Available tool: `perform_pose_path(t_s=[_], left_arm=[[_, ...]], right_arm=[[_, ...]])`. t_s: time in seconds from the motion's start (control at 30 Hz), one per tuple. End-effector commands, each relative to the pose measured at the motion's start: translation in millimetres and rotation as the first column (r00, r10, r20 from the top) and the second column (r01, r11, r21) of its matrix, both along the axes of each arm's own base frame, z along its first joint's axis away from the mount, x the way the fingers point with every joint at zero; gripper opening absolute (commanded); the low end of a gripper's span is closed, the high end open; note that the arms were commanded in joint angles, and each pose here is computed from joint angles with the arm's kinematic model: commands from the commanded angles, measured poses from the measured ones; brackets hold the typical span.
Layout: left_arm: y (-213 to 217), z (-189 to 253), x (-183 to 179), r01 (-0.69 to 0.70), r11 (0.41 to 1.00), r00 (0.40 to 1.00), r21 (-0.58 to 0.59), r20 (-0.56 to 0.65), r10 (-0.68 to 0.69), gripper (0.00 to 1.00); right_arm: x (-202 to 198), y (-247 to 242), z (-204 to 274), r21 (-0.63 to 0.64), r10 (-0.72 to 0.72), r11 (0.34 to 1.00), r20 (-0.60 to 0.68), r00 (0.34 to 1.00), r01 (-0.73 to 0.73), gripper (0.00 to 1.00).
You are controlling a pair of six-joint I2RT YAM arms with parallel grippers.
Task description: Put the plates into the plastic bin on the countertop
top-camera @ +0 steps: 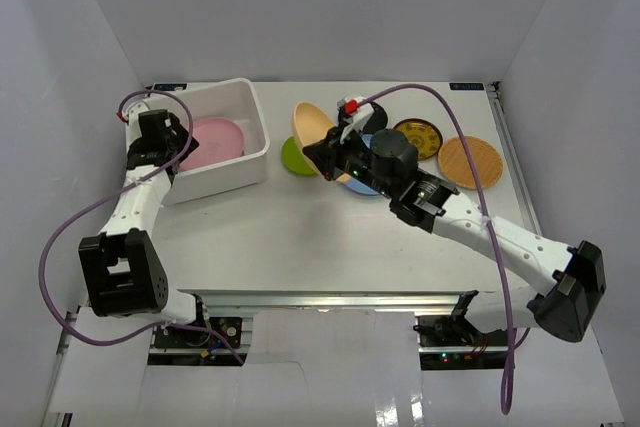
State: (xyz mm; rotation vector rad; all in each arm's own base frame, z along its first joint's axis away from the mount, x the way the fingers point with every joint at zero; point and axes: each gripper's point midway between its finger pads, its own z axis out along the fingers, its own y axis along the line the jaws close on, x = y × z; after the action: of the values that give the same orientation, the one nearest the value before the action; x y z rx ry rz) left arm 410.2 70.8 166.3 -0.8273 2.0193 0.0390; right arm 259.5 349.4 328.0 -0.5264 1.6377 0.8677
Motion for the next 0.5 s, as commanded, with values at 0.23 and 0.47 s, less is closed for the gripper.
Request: perform_pose_path(t_s=[0.23,0.47], left_arm=[[-53,134,-25,0.246,0.968,0.887,-0.05,0.414,-0.204,0.96],[-79,242,-83,0.319,0.946,0.738,0.062,0.61,-0.289,0.96]], right_arm=[[8,111,76,0.036,0.251,0.964,0.206,0.946,-0.264,0.08],[22,191,76,-0.067,0.374,0.924,0.354,0.857,-0.376,0.08]])
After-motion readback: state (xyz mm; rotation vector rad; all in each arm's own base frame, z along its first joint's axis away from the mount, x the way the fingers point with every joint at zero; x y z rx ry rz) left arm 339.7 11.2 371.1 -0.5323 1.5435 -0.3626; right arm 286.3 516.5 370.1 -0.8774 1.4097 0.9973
